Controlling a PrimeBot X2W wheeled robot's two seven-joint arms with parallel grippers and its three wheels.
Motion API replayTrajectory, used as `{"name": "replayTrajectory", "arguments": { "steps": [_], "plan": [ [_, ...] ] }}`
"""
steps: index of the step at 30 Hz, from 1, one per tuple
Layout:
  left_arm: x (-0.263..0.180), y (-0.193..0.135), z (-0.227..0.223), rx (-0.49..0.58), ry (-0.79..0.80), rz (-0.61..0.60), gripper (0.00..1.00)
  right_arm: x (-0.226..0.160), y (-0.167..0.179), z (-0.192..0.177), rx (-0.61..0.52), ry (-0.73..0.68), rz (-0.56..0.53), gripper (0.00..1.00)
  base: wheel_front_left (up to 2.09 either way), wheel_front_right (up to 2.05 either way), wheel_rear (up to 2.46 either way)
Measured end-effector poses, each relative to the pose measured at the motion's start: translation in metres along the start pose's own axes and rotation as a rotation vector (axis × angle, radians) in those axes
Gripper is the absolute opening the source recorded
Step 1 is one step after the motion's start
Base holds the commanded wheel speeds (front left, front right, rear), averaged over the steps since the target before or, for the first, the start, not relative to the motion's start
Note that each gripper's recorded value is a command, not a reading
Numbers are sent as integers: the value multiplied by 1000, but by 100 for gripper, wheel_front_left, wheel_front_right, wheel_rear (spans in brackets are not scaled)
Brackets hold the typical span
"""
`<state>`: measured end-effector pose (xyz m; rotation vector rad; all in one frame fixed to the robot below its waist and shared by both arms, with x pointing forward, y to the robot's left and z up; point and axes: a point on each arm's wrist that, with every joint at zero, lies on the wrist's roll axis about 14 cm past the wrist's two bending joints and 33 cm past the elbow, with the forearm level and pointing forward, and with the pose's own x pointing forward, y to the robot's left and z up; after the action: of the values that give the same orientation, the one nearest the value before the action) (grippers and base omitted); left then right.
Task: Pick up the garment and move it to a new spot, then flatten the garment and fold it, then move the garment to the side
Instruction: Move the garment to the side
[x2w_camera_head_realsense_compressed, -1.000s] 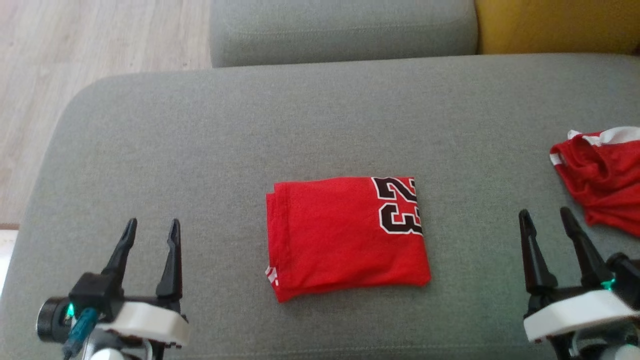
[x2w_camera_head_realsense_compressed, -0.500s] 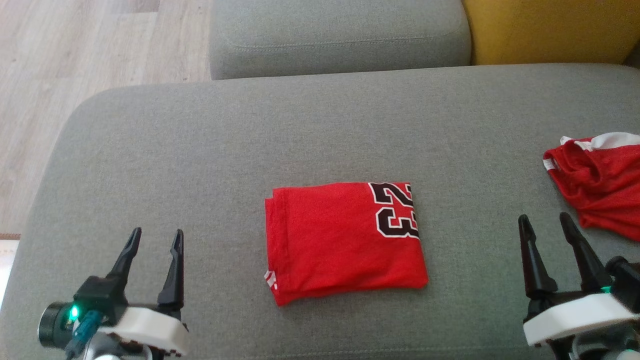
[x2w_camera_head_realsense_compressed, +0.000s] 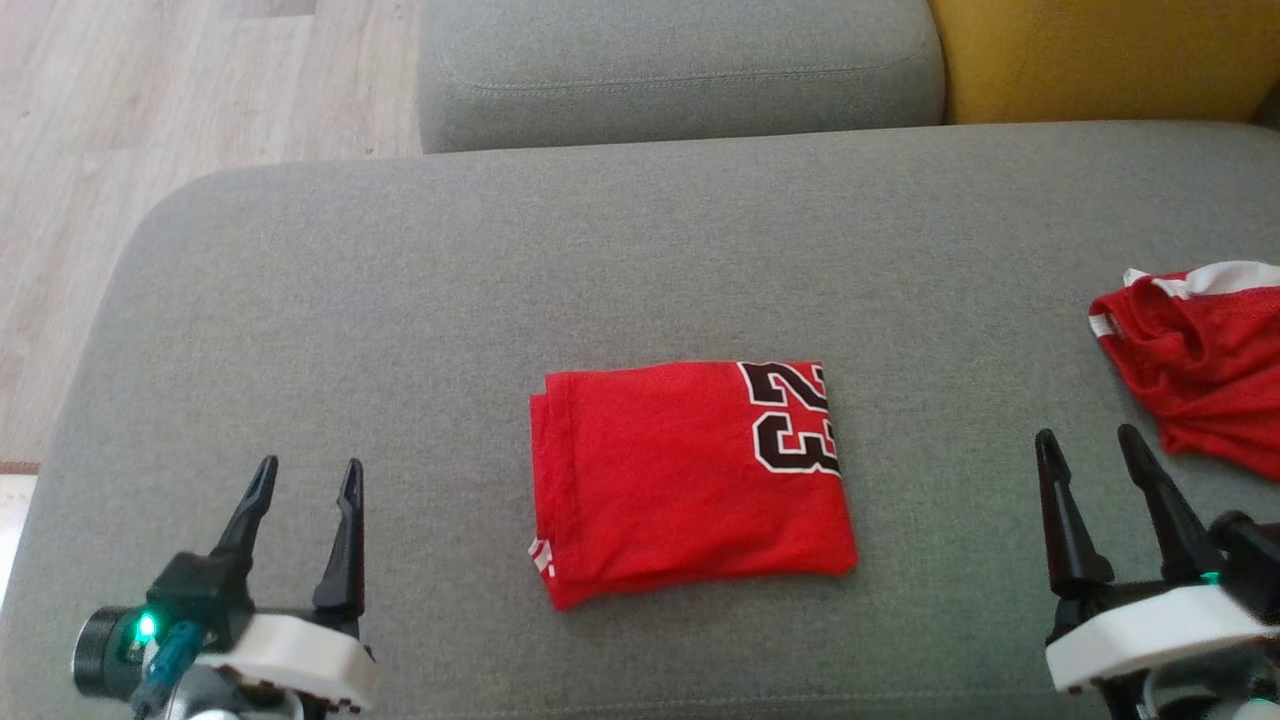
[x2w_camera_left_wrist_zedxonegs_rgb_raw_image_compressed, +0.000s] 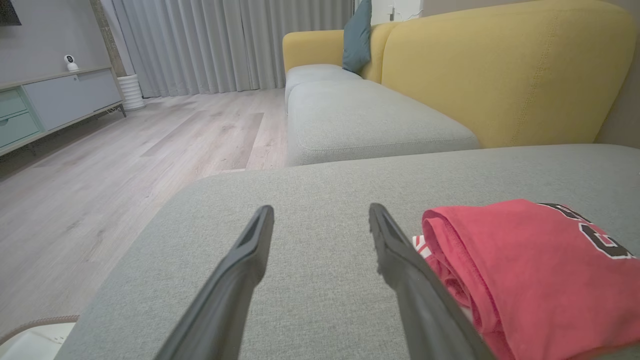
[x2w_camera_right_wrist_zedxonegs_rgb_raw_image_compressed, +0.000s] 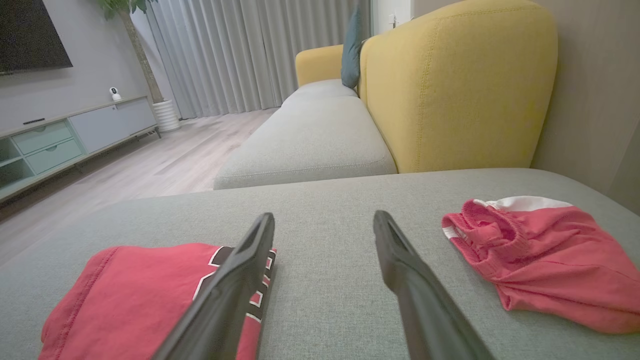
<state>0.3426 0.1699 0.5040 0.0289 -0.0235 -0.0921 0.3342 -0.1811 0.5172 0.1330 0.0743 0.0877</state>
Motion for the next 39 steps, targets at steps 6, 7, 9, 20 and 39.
{"name": "replayTrajectory", "arguments": {
  "steps": [6, 7, 9, 20, 39],
  "plan": [
    [1, 1, -1, 7, 2, 6, 100, 4, 1, -4, 0, 15, 6, 100, 0, 0, 0],
    [2, 1, 0, 7, 0, 6, 100, 6, 2, -7, 0, 28, 10, 100, 0, 0, 0],
    [9, 1, 5, 11, -16, 3, 100, 11, 4, -20, -6, 75, 23, 100, 0, 0, 0],
    [44, 7, 27, 15, -111, 22, 100, 59, 45, -106, -1, 365, 182, 100, 0, 0, 0],
    [50, 28, 27, 41, -121, 93, 100, 75, 70, -158, -11, 571, 272, 0, 0, 0, 0]
  ]
}}
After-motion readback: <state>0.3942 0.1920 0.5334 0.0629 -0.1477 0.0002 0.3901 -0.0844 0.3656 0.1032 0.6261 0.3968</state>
